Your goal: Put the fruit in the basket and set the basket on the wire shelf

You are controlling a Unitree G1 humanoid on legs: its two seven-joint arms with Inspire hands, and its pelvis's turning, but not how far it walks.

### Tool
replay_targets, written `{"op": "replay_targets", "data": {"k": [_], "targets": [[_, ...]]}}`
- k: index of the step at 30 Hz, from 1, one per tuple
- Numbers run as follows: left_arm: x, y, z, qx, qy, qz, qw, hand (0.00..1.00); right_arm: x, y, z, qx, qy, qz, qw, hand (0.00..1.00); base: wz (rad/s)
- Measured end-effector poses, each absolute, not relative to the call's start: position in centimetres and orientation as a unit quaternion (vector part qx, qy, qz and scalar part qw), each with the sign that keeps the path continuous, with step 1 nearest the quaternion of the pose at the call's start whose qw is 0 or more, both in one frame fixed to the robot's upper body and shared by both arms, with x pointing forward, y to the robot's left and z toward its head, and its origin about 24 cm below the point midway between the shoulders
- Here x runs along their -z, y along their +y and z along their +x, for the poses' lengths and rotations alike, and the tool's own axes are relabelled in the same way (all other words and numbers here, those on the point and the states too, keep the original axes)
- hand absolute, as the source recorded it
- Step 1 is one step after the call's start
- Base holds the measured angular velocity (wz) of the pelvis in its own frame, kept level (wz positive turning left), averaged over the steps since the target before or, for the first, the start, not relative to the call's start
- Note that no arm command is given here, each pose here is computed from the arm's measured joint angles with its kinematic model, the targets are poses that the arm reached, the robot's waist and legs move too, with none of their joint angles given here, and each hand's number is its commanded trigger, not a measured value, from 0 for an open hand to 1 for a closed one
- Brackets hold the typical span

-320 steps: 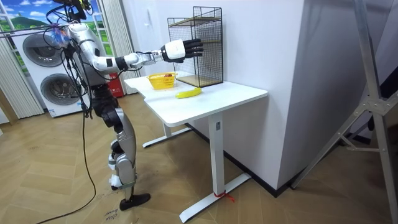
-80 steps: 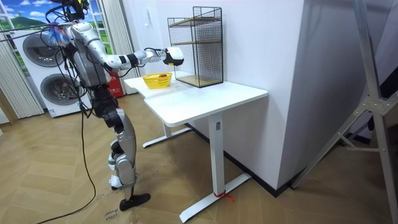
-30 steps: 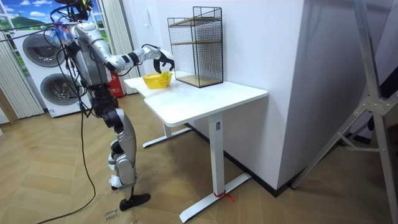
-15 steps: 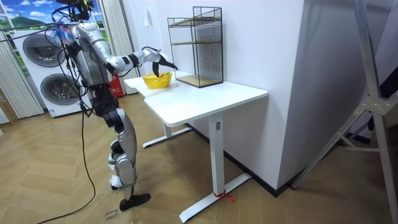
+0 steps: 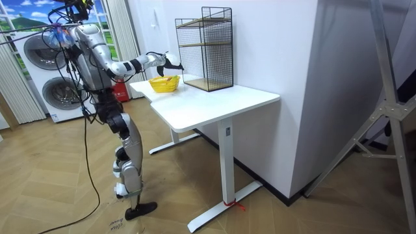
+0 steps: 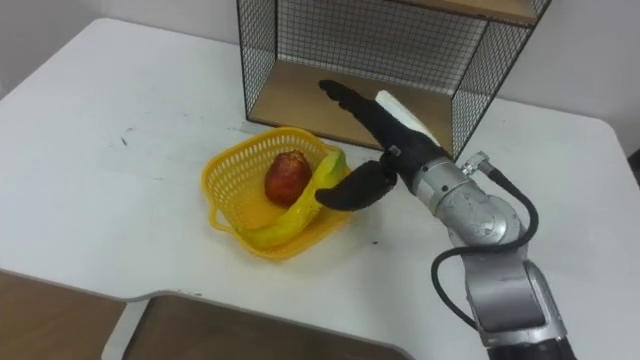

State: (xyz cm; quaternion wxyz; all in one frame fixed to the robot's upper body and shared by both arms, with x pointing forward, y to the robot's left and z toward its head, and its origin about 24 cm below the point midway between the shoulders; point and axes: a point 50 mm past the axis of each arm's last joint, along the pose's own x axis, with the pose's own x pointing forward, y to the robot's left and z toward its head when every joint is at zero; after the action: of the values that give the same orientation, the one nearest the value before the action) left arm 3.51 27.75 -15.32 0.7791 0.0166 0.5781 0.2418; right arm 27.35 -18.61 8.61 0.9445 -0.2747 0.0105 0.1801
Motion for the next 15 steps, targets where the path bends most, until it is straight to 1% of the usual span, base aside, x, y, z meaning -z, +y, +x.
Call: {"op": "replay_targets", "data": {"k": [3, 4, 7, 11, 15], "targets": [[14.9, 28.7, 2.5, -0.324, 0.557, -0.022, 0.764, 0.00, -8.4, -20.5, 26.8, -0.121, 0.011, -0.233, 0.965, 0.00, 0.03], [14.6, 29.2, 2.3, -0.367, 0.542, -0.034, 0.755, 0.00, -8.3, -21.2, 26.6, -0.095, 0.009, -0.207, 0.974, 0.00, 0.03], [13.4, 30.8, 2.7, -0.474, 0.491, -0.050, 0.729, 0.00, -8.0, -23.3, 25.8, -0.017, 0.010, -0.164, 0.986, 0.00, 0.10], [11.3, 32.5, 3.2, -0.595, 0.415, -0.054, 0.687, 0.00, -7.0, -26.2, 23.9, 0.093, 0.028, -0.140, 0.985, 0.00, 0.05], [8.9, 33.3, 4.1, -0.671, 0.345, -0.034, 0.655, 0.00, -5.8, -28.3, 21.8, 0.174, 0.055, -0.141, 0.973, 0.00, 0.00]]}}
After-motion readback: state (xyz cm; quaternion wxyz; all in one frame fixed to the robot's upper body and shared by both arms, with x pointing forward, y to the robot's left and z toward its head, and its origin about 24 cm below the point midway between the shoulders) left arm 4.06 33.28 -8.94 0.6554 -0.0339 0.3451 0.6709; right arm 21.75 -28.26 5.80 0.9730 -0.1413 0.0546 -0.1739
